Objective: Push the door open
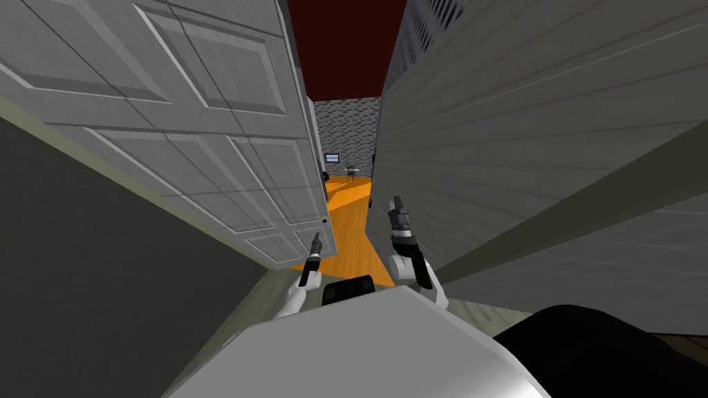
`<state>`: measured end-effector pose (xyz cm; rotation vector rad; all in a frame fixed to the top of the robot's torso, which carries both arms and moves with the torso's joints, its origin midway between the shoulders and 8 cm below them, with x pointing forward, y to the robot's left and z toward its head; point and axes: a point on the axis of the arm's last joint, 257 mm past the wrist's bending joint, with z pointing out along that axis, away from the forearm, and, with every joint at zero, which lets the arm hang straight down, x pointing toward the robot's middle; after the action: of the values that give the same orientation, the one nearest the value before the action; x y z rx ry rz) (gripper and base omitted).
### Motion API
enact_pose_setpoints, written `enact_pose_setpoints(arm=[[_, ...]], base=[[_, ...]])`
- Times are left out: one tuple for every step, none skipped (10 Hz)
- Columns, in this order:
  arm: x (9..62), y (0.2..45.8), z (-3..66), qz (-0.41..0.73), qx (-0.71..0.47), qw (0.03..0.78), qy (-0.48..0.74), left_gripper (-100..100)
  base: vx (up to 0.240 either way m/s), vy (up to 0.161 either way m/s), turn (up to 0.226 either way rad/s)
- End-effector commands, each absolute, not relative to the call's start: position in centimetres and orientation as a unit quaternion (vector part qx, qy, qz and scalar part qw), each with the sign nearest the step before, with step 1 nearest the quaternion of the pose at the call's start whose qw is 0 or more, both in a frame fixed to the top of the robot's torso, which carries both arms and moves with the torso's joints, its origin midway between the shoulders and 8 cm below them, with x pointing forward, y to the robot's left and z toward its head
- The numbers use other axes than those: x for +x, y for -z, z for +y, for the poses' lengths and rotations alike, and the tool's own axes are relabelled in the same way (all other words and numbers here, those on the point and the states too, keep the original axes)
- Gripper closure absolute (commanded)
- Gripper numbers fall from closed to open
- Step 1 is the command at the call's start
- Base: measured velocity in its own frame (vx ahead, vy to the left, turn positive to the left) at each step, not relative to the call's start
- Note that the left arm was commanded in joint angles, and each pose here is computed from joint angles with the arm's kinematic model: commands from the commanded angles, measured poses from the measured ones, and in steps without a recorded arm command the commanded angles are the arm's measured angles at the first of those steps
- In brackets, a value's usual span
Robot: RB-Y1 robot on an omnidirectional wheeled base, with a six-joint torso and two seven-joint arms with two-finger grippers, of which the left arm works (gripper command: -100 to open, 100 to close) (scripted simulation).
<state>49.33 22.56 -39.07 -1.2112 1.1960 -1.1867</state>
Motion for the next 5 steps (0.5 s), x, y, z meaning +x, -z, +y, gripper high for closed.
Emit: enact_pose_setpoints(arm=[[49.3, 39.1, 22.6, 0.496, -0.503, 0.508, 0.492, -100], [49.2, 39.1, 23.1, 0.496, -0.502, 0.512, 0.49, -100], [49.2, 39.1, 23.3, 0.496, -0.502, 0.513, 0.489, -100], [49.1, 39.1, 23.6, 0.496, -0.501, 0.515, 0.488, -100], [49.1, 39.1, 23.7, 0.496, -0.501, 0.516, 0.487, -100]], base=[[-0.104, -0.045, 0.01], [0.082, -0.013, -0.037], [0.153, 0.009, -0.02], [0.18, 0.008, -0.02], [0.214, -0.001, -0.017]])
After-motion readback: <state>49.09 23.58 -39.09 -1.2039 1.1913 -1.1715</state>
